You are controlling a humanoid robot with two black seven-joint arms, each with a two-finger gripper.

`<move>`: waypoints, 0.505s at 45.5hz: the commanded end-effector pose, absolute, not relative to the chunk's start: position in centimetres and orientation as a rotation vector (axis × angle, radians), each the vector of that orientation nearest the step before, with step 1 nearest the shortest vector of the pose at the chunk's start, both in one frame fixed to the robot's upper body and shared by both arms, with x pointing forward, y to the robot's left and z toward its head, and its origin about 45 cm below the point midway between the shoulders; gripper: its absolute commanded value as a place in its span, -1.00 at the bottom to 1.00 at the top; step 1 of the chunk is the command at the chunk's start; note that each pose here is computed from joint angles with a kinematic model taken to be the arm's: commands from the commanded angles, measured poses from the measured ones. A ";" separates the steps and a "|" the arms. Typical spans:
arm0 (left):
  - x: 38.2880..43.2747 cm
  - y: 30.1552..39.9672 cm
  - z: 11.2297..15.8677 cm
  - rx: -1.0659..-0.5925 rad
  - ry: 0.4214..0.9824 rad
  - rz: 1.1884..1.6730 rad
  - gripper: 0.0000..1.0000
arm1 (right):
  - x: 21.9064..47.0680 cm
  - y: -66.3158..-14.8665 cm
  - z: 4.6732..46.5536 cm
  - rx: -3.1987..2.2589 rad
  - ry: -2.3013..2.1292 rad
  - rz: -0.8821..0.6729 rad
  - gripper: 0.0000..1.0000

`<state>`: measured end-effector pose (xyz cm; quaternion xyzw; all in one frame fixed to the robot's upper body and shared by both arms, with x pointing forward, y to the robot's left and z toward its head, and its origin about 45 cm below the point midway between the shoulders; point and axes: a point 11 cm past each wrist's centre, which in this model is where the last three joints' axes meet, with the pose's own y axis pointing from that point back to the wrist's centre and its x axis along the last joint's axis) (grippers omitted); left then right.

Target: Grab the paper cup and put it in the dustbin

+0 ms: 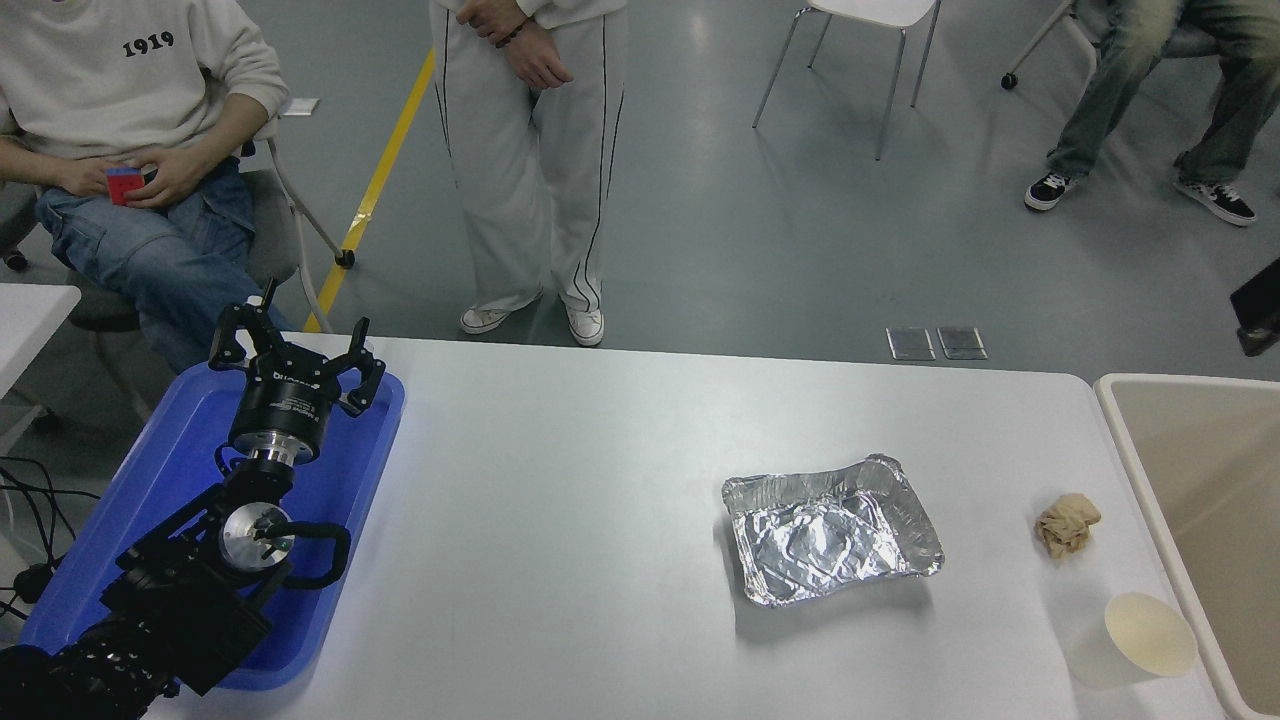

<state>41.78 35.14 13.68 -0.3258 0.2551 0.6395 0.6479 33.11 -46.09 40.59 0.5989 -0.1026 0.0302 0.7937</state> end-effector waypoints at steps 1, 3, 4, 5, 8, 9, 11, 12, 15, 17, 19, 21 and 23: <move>41.78 35.16 13.68 -0.740 0.580 1.454 1.00 | 31.0 -49.3 37.7 1.297 -0.234 -0.047 1.00; 41.78 35.09 13.66 -0.741 0.581 1.453 1.00 | 30.7 -49.8 37.0 1.301 -0.233 -0.069 1.00; 41.78 35.09 13.66 -0.741 0.581 1.453 1.00 | 30.5 -50.0 36.6 1.305 -0.232 -0.077 1.00; 41.78 35.16 13.68 -0.740 0.580 1.454 1.00 | 30.4 -50.1 36.4 1.309 -0.235 -0.081 1.00; 41.78 35.16 13.68 -0.740 0.580 1.454 1.00 | 30.0 -50.3 35.4 1.328 -0.231 -0.104 1.00; 41.78 35.19 13.70 -0.742 0.580 1.455 1.00 | 29.7 -50.5 35.0 1.335 -0.232 -0.114 1.00; 41.78 35.09 13.66 -0.741 0.581 1.453 1.00 | 29.3 -50.7 34.1 1.345 -0.225 -0.136 1.00; 41.78 35.19 13.70 -0.742 0.580 1.455 1.00 | 29.0 -50.8 33.7 1.350 -0.219 -0.147 1.00; 41.78 35.16 13.68 -0.740 0.580 1.454 1.00 | 28.3 -50.9 32.1 1.362 -0.197 -0.181 1.00; 41.78 35.19 13.70 -0.742 0.580 1.455 1.00 | 28.0 -51.3 31.1 1.367 -0.210 -0.176 0.98; 41.78 35.09 13.66 -0.741 0.581 1.453 1.00 | 27.7 -51.8 30.2 1.366 -0.226 -0.161 0.98; 41.78 35.09 13.66 -0.741 0.581 1.453 1.00 | 27.6 -52.1 29.4 1.364 -0.237 -0.140 0.96; 41.78 35.09 13.66 -0.741 0.581 1.453 1.00 | 27.4 -52.4 28.8 1.362 -0.251 -0.122 0.96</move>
